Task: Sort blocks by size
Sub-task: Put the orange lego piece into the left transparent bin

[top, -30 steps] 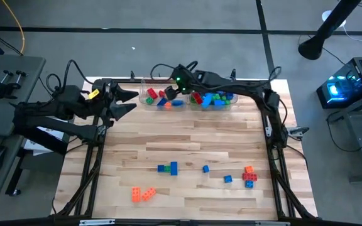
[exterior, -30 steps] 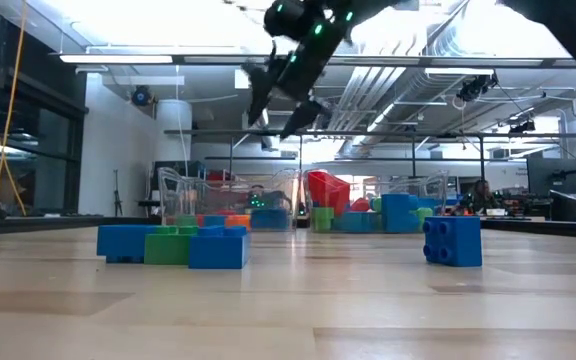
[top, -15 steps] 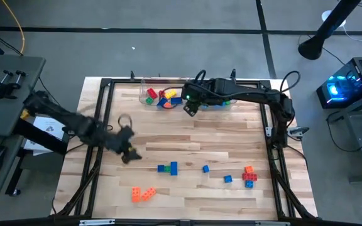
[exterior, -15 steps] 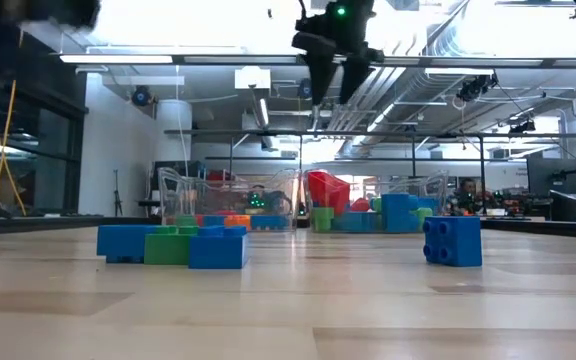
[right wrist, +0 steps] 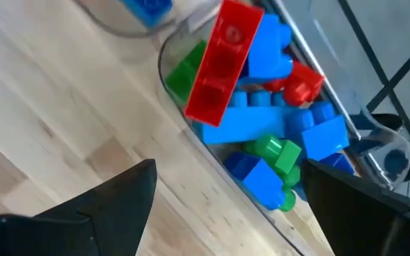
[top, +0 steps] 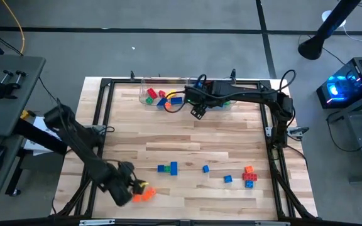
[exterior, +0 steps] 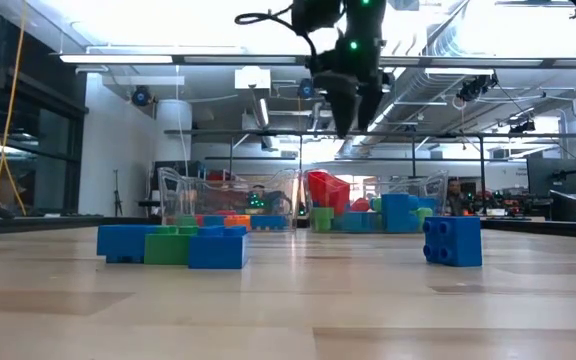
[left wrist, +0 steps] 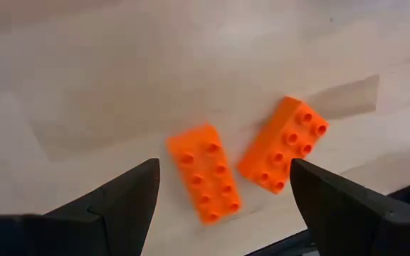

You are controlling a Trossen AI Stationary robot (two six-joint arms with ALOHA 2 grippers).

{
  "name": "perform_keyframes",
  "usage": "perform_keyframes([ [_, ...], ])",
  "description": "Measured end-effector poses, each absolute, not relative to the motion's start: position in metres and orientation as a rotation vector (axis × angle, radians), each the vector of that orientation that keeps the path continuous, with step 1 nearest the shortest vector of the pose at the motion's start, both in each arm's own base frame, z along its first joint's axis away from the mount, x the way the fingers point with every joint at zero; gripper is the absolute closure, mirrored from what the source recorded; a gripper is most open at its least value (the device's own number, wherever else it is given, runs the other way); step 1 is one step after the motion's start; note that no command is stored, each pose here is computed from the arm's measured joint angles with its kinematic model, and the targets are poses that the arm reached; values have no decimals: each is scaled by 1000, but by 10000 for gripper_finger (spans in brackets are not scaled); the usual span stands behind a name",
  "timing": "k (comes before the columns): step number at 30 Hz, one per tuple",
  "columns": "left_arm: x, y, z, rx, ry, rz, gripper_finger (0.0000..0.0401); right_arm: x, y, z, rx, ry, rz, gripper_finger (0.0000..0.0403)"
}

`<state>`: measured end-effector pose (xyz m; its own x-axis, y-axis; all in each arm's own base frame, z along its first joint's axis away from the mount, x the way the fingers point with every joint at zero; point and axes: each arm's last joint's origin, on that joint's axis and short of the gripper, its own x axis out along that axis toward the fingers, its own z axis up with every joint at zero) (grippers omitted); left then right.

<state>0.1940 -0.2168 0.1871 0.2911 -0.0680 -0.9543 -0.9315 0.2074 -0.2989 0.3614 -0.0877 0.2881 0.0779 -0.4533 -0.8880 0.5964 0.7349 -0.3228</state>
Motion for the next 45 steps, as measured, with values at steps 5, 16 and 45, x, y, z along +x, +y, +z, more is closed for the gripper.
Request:
perform_keyframes([
  [5,212,-240,174,-1248,1140,911,103,358,-93,273,111,1335,-740,59],
  [16,220,-241,155,-1185,1213,1082,103,360,-93,271,82,1333,-670,59],
  [45,205,-139,244,-629,981,998,313,263,-55,396,358,878,-742,59],
])
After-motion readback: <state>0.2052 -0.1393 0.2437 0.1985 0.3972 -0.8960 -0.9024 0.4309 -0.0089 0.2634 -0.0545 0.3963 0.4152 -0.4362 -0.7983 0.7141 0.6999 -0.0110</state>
